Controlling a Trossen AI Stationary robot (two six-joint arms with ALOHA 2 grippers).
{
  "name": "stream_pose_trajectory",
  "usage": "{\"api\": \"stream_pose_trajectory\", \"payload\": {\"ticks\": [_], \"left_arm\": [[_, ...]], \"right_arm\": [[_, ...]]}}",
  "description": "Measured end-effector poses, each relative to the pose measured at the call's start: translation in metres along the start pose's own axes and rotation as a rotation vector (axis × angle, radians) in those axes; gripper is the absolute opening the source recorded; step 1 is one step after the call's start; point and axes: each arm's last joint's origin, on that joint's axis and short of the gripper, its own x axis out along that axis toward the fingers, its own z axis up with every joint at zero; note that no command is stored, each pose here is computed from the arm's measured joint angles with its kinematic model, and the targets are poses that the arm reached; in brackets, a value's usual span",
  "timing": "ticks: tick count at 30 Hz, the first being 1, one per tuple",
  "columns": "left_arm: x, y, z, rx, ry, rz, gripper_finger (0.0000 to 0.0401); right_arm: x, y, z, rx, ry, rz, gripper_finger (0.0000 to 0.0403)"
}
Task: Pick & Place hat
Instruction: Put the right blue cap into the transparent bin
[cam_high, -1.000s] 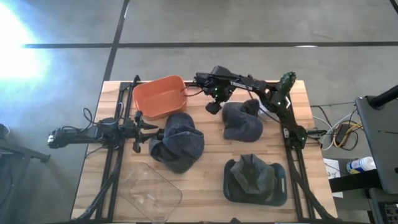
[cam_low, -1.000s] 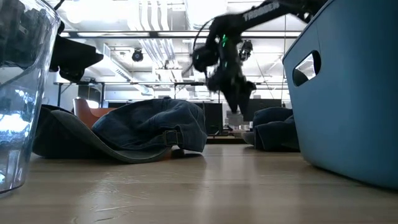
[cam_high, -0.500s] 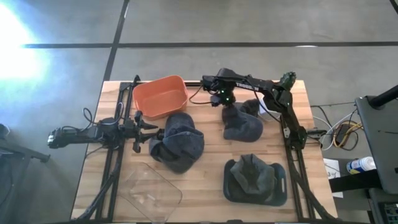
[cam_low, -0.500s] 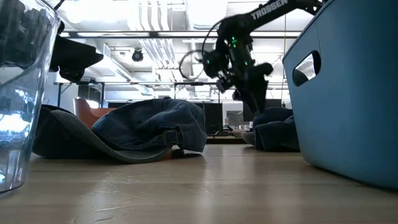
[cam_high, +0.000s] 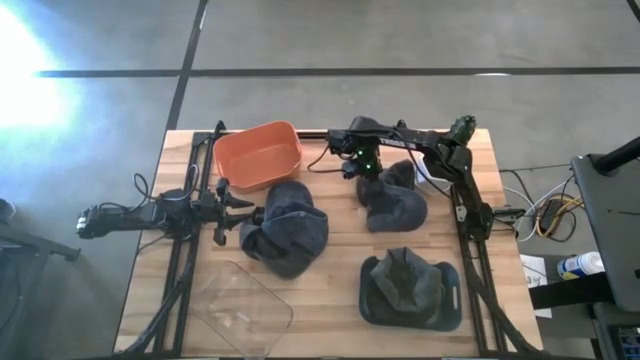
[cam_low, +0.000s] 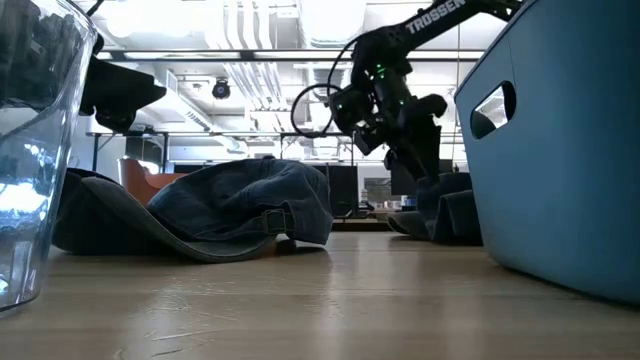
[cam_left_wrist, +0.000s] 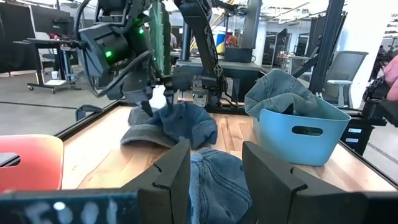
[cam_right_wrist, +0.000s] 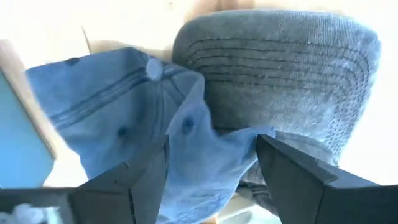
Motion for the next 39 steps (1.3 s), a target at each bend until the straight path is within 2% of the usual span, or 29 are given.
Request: {"api": "stream_pose_trajectory", "payload": {"ticks": [7, 11, 14, 17, 21, 24, 25, 29, 33, 39], "left_arm": [[0.0, 0.0, 0.0, 0.0, 0.0, 0.0, 0.014], [0.0, 0.0, 0.0, 0.0, 0.0, 0.0, 0.014], [0.0, 0.0, 0.0, 0.0, 0.0, 0.0, 0.014], [0.0, 0.0, 0.0, 0.0, 0.0, 0.0, 0.014], [0.0, 0.0, 0.0, 0.0, 0.0, 0.0, 0.014], [0.0, 0.0, 0.0, 0.0, 0.0, 0.0, 0.014], [0.0, 0.0, 0.0, 0.0, 0.0, 0.0, 0.014], [0.0, 0.0, 0.0, 0.0, 0.0, 0.0, 0.014], [0.0, 0.0, 0.0, 0.0, 0.0, 0.0, 0.014], [0.0, 0.0, 0.0, 0.0, 0.0, 0.0, 0.014]], "right_arm": [[0.012, 0.01, 0.0, -0.015, 0.037, 0.033, 0.0219], [0.023, 0.013, -0.001, 0.026, 0.085, 0.043, 0.0218], [0.023, 0.016, -0.003, 0.047, 0.103, -0.002, 0.0203], [0.015, 0.022, -0.006, 0.054, 0.084, -0.026, 0.0165], [-0.001, 0.027, -0.012, 0.079, 0.027, -0.044, 0.0086], [-0.017, 0.034, -0.018, 0.085, -0.05, -0.011, 0.0025], [-0.024, 0.036, -0.021, 0.089, -0.077, -0.004, 0.0018], [-0.05, 0.047, -0.035, 0.122, -0.194, 0.012, 0.0009], [-0.075, 0.058, -0.054, 0.181, -0.285, -0.036, 0.0008], [-0.069, 0.058, -0.058, 0.196, -0.255, -0.04, 0.0019]]}}
